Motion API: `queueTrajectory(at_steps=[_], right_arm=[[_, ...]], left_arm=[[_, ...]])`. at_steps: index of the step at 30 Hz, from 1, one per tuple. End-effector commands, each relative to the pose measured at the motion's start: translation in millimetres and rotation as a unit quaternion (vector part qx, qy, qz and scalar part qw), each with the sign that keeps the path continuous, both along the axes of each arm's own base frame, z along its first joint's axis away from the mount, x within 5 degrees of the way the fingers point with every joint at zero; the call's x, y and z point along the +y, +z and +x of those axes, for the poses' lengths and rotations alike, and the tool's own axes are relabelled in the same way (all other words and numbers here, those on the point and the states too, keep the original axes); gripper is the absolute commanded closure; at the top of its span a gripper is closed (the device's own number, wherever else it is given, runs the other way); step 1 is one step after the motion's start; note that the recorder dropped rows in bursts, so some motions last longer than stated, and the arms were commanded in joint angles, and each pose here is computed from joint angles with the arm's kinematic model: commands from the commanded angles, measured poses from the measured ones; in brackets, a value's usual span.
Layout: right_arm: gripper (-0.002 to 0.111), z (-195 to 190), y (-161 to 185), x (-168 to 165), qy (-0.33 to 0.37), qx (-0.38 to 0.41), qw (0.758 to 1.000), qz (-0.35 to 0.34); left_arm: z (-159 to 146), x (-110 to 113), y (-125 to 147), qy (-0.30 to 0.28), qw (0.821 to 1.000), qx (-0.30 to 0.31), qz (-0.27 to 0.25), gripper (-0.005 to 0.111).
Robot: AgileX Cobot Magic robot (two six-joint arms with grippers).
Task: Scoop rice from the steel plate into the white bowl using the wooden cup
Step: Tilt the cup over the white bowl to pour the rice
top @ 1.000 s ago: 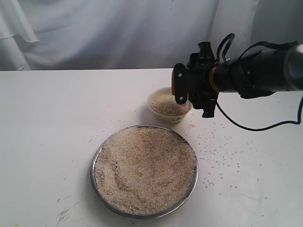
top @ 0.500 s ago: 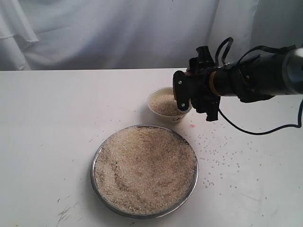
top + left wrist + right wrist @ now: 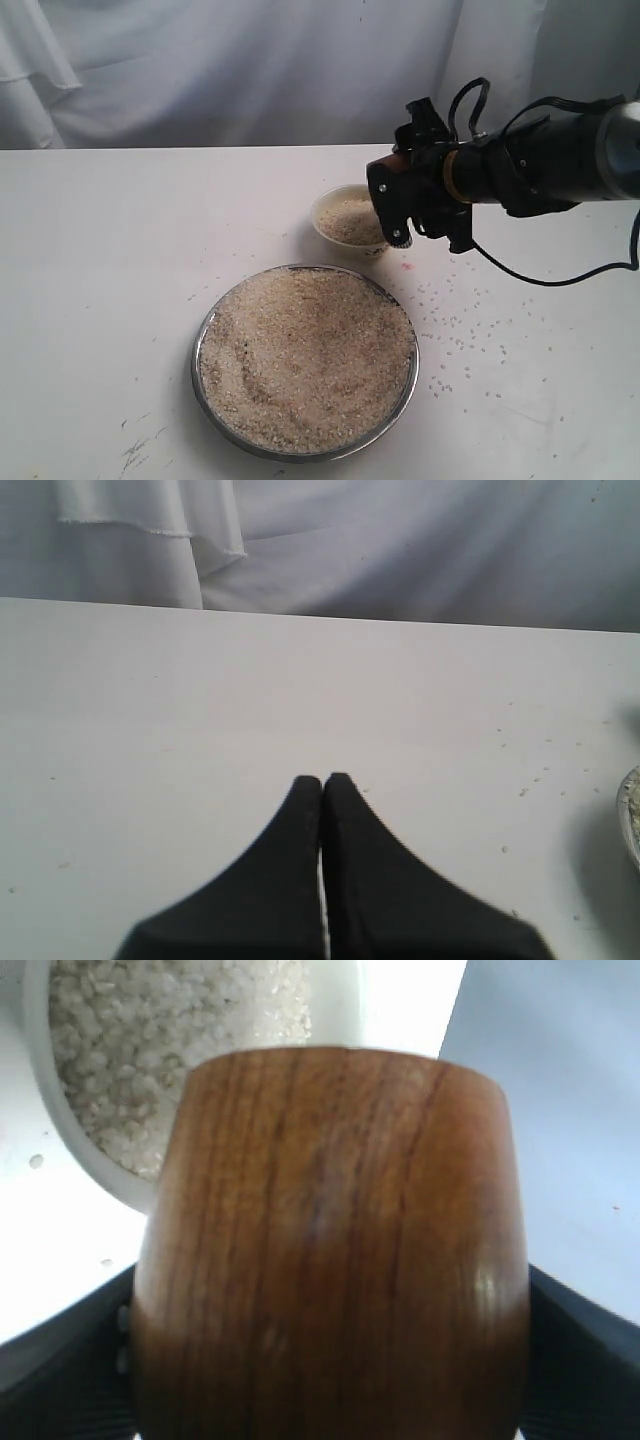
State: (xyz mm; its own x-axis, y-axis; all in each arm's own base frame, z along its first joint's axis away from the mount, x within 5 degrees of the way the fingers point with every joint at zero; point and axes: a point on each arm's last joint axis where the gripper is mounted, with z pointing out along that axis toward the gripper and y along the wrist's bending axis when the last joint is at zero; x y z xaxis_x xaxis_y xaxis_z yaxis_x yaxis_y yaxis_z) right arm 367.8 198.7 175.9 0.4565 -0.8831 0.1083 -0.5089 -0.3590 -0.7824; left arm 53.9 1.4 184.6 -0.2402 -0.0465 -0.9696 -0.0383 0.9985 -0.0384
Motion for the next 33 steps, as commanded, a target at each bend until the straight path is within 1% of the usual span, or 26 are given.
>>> queueTrajectory(at_steps=[1,7,11,15,20,24,33], right_arm=[[0.108,-4,5,8,0.033,-0.020,0.999,-0.027],[0.108,1,22,21,0.031,-0.047,0.998,-0.012],[0.108,3,18,21,0.028,-0.045,0.998,-0.017],[0.108,8,4,17,0.008,-0.049,0.997,-0.051],[0.108,6,-9,24,0.028,-0.049,0.995,-0.087],[0.108,2,-8,31,0.050,-0.061,0.991,-0.108],[0.108,9,4,30,0.035,-0.099,0.984,-0.143]], left_arm=[[0,0,0,-0.001,1.000,-0.006,0.001,0.107],[0,0,0,-0.001,1.000,-0.006,0.001,0.107],[0,0,0,-0.001,1.000,-0.006,0.001,0.107],[0,0,0,-0.001,1.000,-0.006,0.001,0.107],[0,0,0,-0.001,1.000,-0.006,0.001,0.107],[0,0,0,-0.001,1.000,-0.006,0.001,0.107],[0,0,0,-0.001,1.000,-0.006,0.001,0.107]])
